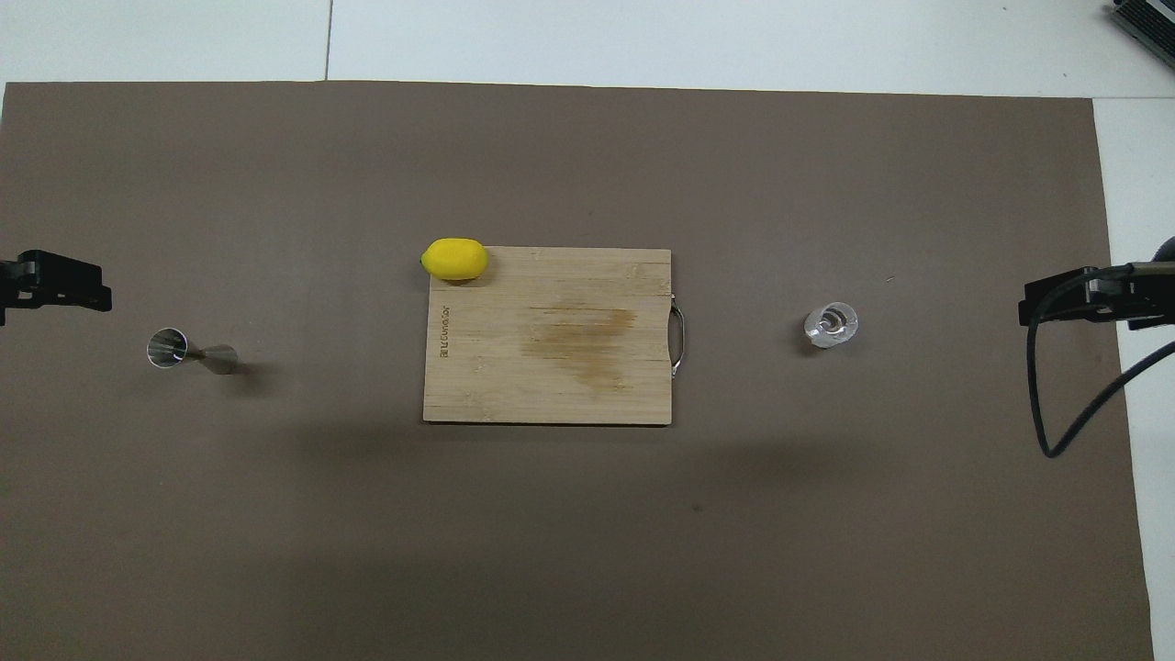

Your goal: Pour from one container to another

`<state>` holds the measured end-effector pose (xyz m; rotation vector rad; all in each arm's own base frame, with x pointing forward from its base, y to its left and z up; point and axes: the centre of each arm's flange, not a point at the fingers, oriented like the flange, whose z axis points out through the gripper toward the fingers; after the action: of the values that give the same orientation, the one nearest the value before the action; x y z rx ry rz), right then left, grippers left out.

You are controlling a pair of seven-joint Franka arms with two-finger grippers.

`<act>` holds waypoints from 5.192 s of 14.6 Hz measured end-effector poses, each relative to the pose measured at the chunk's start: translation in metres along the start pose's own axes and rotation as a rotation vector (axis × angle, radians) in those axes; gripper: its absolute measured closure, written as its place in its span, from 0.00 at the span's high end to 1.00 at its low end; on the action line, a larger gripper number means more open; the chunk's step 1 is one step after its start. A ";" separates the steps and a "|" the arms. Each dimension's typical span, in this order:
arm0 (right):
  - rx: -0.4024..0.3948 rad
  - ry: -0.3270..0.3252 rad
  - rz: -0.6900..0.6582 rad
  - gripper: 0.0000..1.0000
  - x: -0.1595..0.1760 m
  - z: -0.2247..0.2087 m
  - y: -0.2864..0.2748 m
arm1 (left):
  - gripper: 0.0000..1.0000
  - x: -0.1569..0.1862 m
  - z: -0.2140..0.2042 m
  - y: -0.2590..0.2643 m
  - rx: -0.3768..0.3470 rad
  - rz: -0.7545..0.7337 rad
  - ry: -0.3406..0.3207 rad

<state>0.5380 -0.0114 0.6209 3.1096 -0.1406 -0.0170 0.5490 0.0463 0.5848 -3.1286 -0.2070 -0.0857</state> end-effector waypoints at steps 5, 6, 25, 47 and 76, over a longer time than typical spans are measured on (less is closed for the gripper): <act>0.008 -0.006 0.117 1.00 0.000 0.003 -0.001 | 1.00 0.013 0.020 -0.022 0.001 -0.039 0.040; 0.021 -0.013 0.149 1.00 0.000 0.005 -0.002 | 1.00 0.014 0.026 -0.024 0.002 -0.042 0.031; 0.481 -0.271 0.765 1.00 0.036 0.118 0.073 | 1.00 -0.004 0.037 0.020 -0.046 0.017 -0.083; 0.804 -0.897 1.460 1.00 0.066 0.328 0.101 | 1.00 0.061 0.144 -0.149 -0.989 0.785 0.273; 0.942 -0.901 1.449 1.00 0.030 0.416 0.052 | 1.00 0.012 0.265 -0.129 -1.318 1.421 0.792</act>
<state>0.5580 -0.0777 0.2066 2.3341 -2.8166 -1.5581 0.5579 0.1783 0.3211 -2.5785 2.7675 -1.8241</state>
